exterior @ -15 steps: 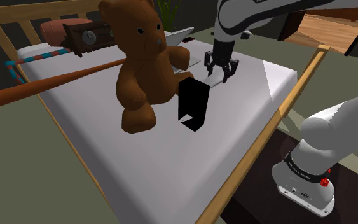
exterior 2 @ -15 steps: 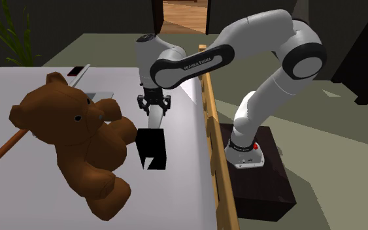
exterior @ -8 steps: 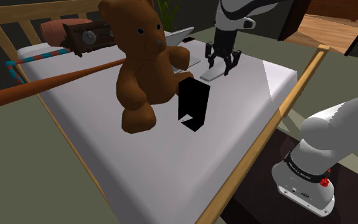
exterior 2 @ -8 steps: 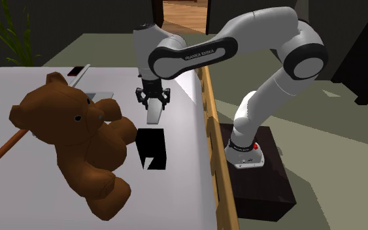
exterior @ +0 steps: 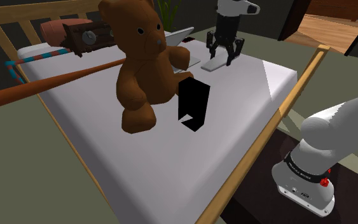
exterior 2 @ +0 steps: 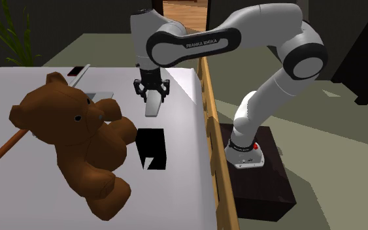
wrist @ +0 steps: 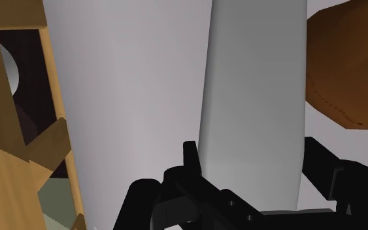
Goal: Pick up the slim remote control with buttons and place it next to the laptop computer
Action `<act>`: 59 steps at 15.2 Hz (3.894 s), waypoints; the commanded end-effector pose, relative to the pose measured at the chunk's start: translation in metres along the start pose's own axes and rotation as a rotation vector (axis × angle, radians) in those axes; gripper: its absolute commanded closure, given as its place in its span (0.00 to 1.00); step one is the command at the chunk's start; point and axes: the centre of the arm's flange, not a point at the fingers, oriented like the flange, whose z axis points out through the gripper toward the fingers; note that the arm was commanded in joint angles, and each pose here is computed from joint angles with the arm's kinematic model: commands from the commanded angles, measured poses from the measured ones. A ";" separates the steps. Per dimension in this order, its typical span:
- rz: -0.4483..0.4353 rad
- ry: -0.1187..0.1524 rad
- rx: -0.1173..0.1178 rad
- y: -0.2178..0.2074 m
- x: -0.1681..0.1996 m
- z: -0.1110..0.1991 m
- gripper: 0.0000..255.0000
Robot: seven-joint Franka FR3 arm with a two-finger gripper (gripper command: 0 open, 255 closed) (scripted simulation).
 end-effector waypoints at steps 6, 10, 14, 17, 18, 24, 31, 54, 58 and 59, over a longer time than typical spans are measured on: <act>0.000 0.000 0.000 0.000 0.000 -0.038 1.00; 0.000 0.000 0.000 0.000 0.000 -0.059 1.00; 0.000 0.000 0.000 -0.017 0.021 -0.067 1.00; 0.000 0.000 0.000 -0.041 0.052 -0.067 1.00; 0.000 0.000 0.000 -0.049 0.063 -0.066 1.00; 0.000 0.000 0.000 -0.098 0.125 -0.066 1.00; 0.000 0.000 0.000 -0.155 0.198 -0.066 1.00; 0.000 0.000 0.000 -0.197 0.252 0.030 1.00; 0.000 0.000 0.000 -0.197 0.252 0.051 1.00; 0.000 0.000 0.000 -0.197 0.252 0.056 1.00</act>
